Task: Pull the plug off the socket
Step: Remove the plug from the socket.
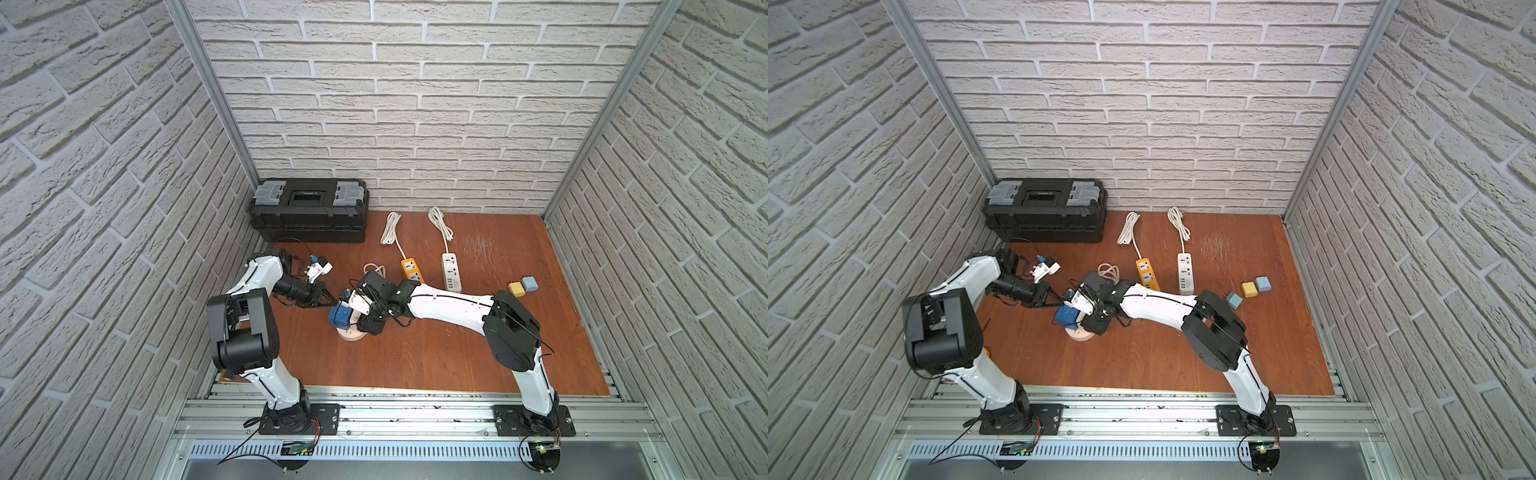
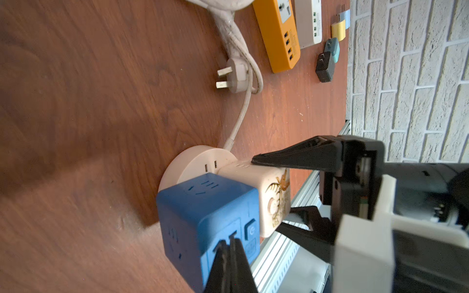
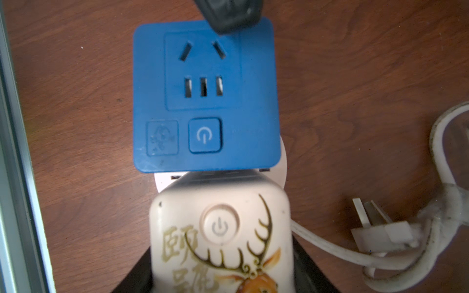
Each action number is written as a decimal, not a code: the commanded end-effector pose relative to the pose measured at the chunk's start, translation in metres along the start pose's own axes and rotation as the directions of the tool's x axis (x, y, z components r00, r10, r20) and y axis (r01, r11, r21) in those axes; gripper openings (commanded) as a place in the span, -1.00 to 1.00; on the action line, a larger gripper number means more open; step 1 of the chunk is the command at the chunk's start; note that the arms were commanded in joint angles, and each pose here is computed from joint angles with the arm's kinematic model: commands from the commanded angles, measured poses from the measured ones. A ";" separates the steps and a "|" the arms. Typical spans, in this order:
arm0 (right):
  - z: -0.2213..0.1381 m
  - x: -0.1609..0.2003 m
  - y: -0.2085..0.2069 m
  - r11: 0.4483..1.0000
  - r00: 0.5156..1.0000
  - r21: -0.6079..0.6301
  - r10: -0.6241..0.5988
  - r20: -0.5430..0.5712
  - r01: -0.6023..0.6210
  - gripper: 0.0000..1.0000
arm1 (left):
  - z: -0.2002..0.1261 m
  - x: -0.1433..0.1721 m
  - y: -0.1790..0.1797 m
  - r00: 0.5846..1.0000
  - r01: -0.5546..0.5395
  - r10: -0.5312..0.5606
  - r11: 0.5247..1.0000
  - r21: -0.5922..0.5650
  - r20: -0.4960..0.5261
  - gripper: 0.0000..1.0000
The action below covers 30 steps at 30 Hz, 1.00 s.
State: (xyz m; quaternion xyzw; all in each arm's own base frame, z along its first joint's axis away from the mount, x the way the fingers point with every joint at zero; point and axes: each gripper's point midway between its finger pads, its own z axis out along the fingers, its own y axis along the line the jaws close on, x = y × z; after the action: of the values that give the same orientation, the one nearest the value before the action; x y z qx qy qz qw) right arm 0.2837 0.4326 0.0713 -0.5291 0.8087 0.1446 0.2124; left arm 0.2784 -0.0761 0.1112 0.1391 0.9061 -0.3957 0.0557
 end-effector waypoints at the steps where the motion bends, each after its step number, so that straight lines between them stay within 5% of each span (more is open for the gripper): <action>1: -0.010 -0.007 0.002 1.000 0.999 0.010 0.010 0.034 -0.010 -0.95 | 0.005 0.006 -0.003 0.999 -0.011 0.011 1.000 0.018 -0.035 -1.00; 18: -0.009 -0.010 0.007 0.992 0.998 0.114 -0.057 0.025 0.053 -0.96 | 0.022 0.018 0.040 0.992 0.039 -0.060 0.983 -0.179 -0.112 -1.00; 30: -0.014 -0.031 0.007 0.989 0.991 -0.118 0.097 0.087 -0.087 -0.95 | 0.027 0.029 0.045 0.987 0.035 -0.065 0.980 -0.198 -0.144 -1.00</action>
State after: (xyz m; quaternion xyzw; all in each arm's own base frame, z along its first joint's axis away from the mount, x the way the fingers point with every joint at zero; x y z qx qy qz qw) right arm 0.2855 0.4331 0.0732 -0.5089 0.8218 0.1577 0.2018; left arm 0.2781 -0.0831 0.1003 0.1188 0.9168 -0.3795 0.0371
